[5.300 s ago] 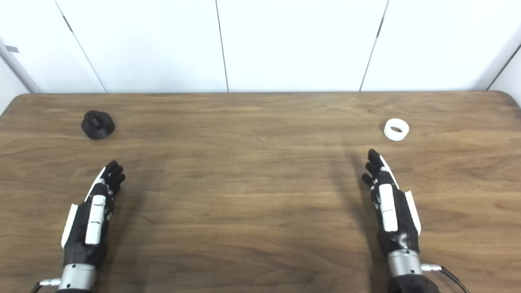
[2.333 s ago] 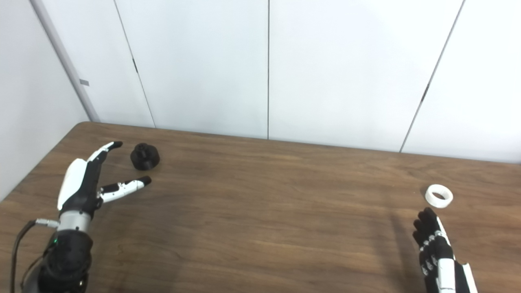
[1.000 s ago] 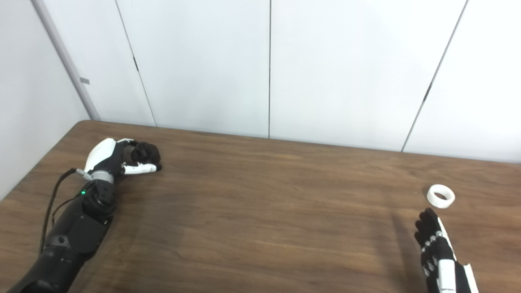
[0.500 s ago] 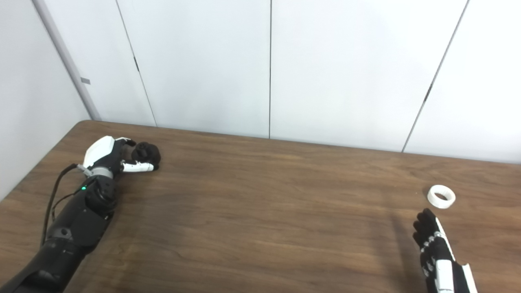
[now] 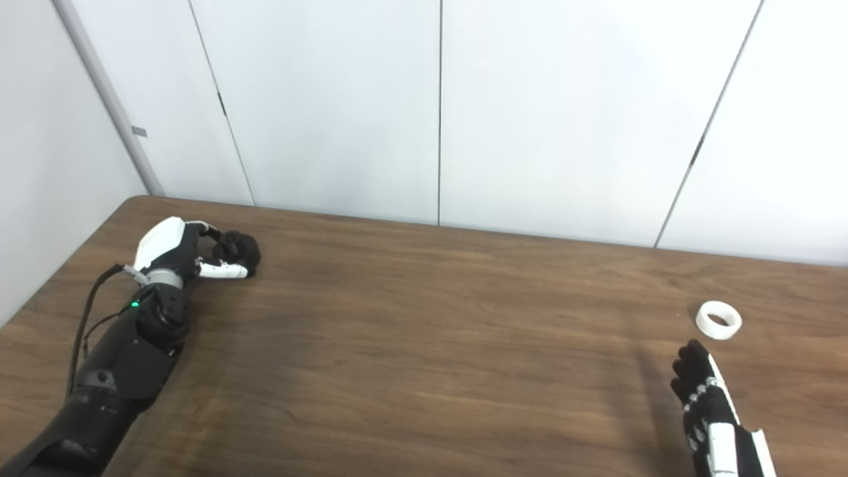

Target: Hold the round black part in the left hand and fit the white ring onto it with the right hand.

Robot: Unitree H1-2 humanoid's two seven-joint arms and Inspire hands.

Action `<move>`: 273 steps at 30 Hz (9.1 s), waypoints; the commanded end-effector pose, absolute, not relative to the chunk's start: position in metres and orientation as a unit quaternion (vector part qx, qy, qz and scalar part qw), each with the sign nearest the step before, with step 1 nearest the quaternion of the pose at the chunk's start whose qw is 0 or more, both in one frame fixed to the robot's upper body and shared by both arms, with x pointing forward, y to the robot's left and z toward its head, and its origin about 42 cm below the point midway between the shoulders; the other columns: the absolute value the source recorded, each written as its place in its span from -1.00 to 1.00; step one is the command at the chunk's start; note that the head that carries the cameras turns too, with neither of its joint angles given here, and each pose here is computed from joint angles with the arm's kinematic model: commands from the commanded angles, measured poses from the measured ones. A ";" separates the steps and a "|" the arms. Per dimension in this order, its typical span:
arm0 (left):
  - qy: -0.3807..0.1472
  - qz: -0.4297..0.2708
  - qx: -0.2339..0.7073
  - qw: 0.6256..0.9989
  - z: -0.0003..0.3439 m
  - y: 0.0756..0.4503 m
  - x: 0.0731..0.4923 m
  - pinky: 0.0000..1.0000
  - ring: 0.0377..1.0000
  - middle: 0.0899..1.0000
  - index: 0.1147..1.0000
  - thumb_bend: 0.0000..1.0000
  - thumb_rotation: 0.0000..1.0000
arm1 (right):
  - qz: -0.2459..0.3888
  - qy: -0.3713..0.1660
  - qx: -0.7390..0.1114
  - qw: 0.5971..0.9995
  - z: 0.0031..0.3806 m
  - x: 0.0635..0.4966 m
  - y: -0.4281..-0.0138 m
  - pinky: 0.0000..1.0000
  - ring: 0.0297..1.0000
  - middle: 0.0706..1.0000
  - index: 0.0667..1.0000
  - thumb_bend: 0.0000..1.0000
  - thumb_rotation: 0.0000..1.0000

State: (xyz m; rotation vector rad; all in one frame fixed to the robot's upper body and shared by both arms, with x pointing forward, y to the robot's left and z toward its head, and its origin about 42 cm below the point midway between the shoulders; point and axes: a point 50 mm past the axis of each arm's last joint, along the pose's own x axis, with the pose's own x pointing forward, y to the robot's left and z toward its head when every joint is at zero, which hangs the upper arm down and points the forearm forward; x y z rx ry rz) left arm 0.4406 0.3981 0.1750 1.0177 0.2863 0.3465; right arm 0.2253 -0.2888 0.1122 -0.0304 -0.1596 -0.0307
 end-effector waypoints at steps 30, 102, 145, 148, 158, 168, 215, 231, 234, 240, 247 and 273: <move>0.079 0.189 0.491 0.847 0.215 0.400 0.455 1.00 0.91 0.65 -0.08 0.23 -0.82 | -0.034 -0.013 0.002 0.999 0.078 0.198 -0.291 0.92 0.91 0.90 0.87 0.01 1.00; -0.137 -0.139 0.497 0.845 0.150 0.142 0.270 1.00 0.72 0.46 -0.17 0.05 -0.90 | -0.032 -0.029 -0.015 0.999 0.097 0.200 -0.246 0.87 0.89 0.89 0.87 -0.04 0.94; -0.092 -0.159 0.481 0.857 0.100 0.142 0.235 1.00 0.72 0.49 -0.17 0.05 -0.90 | -0.144 -0.087 -0.301 0.939 0.207 0.241 -0.299 0.69 0.70 0.64 0.39 0.49 -0.47; -0.093 -0.157 0.481 0.857 0.100 0.146 0.235 1.00 0.72 0.48 -0.17 0.05 -0.90 | -0.157 -0.089 -0.309 0.934 0.219 0.255 -0.306 0.74 0.73 0.65 0.37 0.57 -0.51; -0.087 -0.159 0.482 0.857 0.100 0.165 0.239 1.00 0.72 0.48 -0.17 0.05 -0.90 | -0.190 -0.077 -0.364 0.908 0.248 0.301 -0.335 0.74 0.76 0.71 0.43 0.63 -0.45; -0.088 -0.162 0.478 0.859 0.099 0.173 0.239 1.00 0.72 0.48 -0.17 0.05 -0.90 | -0.193 -0.027 -0.390 0.900 0.254 0.349 -0.356 0.66 0.74 0.70 0.45 0.63 -0.49; -0.084 -0.159 0.469 0.864 0.104 0.166 0.230 1.00 0.72 0.46 -0.17 0.05 -0.90 | -0.097 0.107 -0.579 0.802 0.248 0.447 -0.367 1.00 1.00 0.97 0.44 0.72 -0.45; -0.085 -0.160 0.469 0.865 0.105 0.163 0.228 1.00 0.72 0.46 -0.17 0.05 -0.90 | -0.095 0.109 -0.589 0.795 0.245 0.453 -0.366 1.00 1.00 0.93 0.30 0.70 -0.54; -0.084 -0.159 0.465 0.867 0.106 0.163 0.228 1.00 0.72 0.46 -0.17 0.05 -0.90 | -0.094 0.108 -0.589 0.796 0.245 0.454 -0.365 1.00 1.00 0.92 0.28 0.70 -0.55; -0.082 -0.161 0.467 0.866 0.106 0.161 0.228 1.00 0.72 0.47 -0.17 0.05 -0.90 | -0.095 0.099 -0.590 0.795 0.244 0.455 -0.365 1.00 1.00 0.87 0.21 0.68 -0.61; -0.079 -0.162 0.466 0.866 0.106 0.160 0.228 1.00 0.73 0.48 -0.17 0.05 -0.90 | -0.099 0.088 -0.587 0.799 0.244 0.455 -0.365 1.00 1.00 0.84 0.12 0.66 -0.69; -0.084 -0.166 0.467 0.865 0.109 0.153 0.226 1.00 0.74 0.49 -0.17 0.05 -0.90 | -0.081 0.079 -0.605 0.788 0.242 0.447 -0.372 1.00 1.00 0.77 -0.10 0.05 -0.74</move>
